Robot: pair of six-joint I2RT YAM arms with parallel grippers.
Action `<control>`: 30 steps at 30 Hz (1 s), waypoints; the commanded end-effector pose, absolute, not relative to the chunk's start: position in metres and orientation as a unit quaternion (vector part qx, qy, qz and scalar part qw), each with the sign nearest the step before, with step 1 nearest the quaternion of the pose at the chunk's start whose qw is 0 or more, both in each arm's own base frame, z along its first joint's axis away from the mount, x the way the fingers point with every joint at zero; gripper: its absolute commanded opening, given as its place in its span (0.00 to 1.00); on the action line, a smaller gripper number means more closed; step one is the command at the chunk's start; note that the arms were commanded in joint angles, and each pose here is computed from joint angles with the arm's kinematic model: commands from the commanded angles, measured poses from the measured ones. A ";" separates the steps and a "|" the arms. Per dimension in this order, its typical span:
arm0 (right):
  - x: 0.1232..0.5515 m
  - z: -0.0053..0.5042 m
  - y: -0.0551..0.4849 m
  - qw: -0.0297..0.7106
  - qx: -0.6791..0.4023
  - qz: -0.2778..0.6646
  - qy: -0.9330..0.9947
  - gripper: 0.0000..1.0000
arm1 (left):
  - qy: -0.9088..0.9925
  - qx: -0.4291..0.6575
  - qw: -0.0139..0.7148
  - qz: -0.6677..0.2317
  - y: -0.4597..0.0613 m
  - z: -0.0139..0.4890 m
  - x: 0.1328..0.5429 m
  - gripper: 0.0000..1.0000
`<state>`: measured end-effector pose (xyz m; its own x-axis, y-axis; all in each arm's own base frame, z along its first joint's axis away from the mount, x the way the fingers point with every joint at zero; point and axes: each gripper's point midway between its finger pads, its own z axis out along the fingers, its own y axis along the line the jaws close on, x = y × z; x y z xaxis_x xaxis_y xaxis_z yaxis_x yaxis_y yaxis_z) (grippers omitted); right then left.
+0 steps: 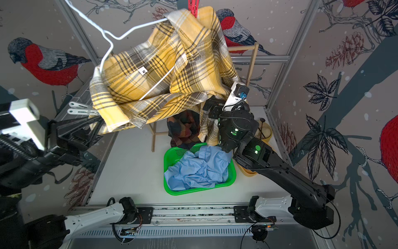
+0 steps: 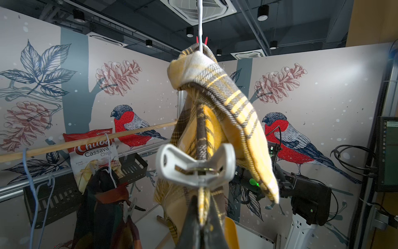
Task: Remove the clothespins securing long-sleeve shirts to the hanger
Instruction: Place the long-sleeve shirt at the bin.
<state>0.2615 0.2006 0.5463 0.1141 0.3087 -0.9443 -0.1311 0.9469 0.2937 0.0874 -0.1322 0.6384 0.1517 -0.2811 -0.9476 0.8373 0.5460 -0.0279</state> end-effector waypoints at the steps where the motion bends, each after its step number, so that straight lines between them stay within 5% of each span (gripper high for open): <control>1: 0.249 0.562 0.196 0.756 0.095 0.139 0.633 1.00 | 0.507 0.248 0.735 -0.376 -0.113 0.647 0.083 0.00; 15: 0.220 0.548 0.257 0.745 0.056 0.172 0.642 1.00 | 0.511 0.216 0.761 -0.337 -0.076 0.642 0.076 0.00; 30: 0.215 0.362 0.238 0.639 0.059 0.196 0.741 1.00 | 0.605 0.264 0.665 -0.349 -0.149 0.551 0.120 0.00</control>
<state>0.2162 0.2398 0.3969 -0.0926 0.2847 -0.9541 -0.1764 0.9384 0.2971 0.1212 -0.1420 0.5477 0.0337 -0.0915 -0.9952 0.7613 0.6476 -0.0337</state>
